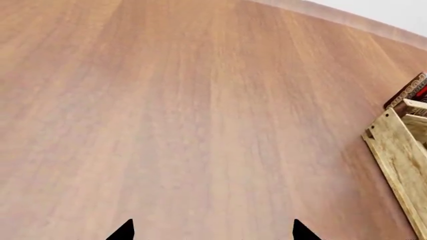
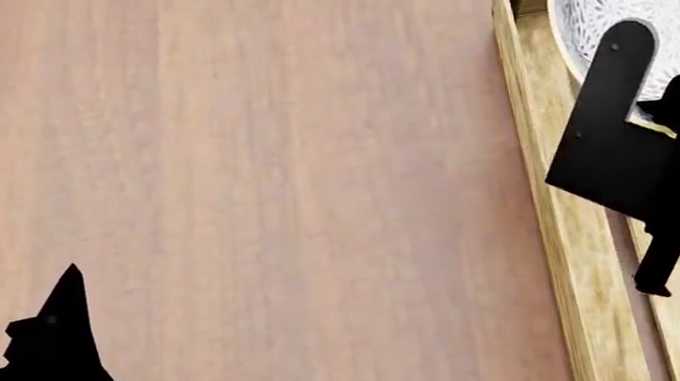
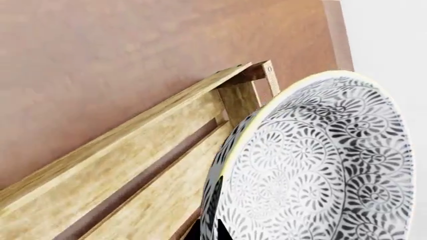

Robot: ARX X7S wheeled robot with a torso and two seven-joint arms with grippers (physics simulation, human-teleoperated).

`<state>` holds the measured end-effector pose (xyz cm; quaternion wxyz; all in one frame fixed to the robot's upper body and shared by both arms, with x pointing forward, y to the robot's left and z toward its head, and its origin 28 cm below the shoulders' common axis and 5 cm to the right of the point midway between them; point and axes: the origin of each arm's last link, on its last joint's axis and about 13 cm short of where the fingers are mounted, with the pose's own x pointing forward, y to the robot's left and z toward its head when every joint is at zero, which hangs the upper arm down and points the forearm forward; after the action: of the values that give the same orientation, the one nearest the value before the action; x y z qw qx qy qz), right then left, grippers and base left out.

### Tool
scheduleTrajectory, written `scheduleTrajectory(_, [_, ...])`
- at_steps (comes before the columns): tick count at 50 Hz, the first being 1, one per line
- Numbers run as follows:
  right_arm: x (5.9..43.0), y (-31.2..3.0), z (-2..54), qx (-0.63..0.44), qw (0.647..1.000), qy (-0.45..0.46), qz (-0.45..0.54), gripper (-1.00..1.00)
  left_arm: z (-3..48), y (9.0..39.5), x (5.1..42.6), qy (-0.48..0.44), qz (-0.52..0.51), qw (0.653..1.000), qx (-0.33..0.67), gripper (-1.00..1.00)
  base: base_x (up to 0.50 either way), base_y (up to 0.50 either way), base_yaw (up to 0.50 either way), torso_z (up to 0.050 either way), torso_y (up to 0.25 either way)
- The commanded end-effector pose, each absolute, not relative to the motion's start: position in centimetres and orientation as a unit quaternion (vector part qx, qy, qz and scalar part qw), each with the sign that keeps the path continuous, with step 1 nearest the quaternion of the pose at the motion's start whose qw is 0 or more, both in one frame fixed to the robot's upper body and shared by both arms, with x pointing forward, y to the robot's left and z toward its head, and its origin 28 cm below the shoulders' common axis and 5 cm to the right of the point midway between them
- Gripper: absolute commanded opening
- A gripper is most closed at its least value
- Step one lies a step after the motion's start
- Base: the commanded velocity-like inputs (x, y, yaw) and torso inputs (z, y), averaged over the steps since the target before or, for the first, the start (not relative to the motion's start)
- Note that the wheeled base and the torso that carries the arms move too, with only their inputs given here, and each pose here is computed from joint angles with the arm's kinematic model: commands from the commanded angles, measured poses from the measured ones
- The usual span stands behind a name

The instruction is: Pick up the bowl on the left and put it in the tray.

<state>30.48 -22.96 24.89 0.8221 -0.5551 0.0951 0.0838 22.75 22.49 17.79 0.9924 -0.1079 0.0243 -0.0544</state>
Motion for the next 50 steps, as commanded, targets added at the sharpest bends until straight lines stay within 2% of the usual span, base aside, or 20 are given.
scheduleTrajectory(1, [29.9, -23.7, 22.8, -0.56, 0.816, 0.118, 0.078, -1.0, 17.7, 22.5, 22.8, 0.026, -0.053, 0.992, -0.107, 1.0, 0.0, 0.0, 0.0, 0.0, 0.0])
scheduleTrajectory(20, [31.9, -24.1, 19.3, -0.549, 0.816, 0.156, 0.089, -1.0, 17.6, 22.5, 22.9, 0.029, -0.053, 0.992, -0.108, 1.0, 0.0, 0.0, 0.0, 0.0, 0.001])
scheduleTrajectory(50, [32.4, -24.0, 17.9, -0.538, 0.82, 0.165, 0.101, -1.0, 17.5, 22.5, 22.8, 0.031, -0.051, 0.993, -0.103, 1.0, 0.0, 0.0, 0.0, 0.0, 0.0])
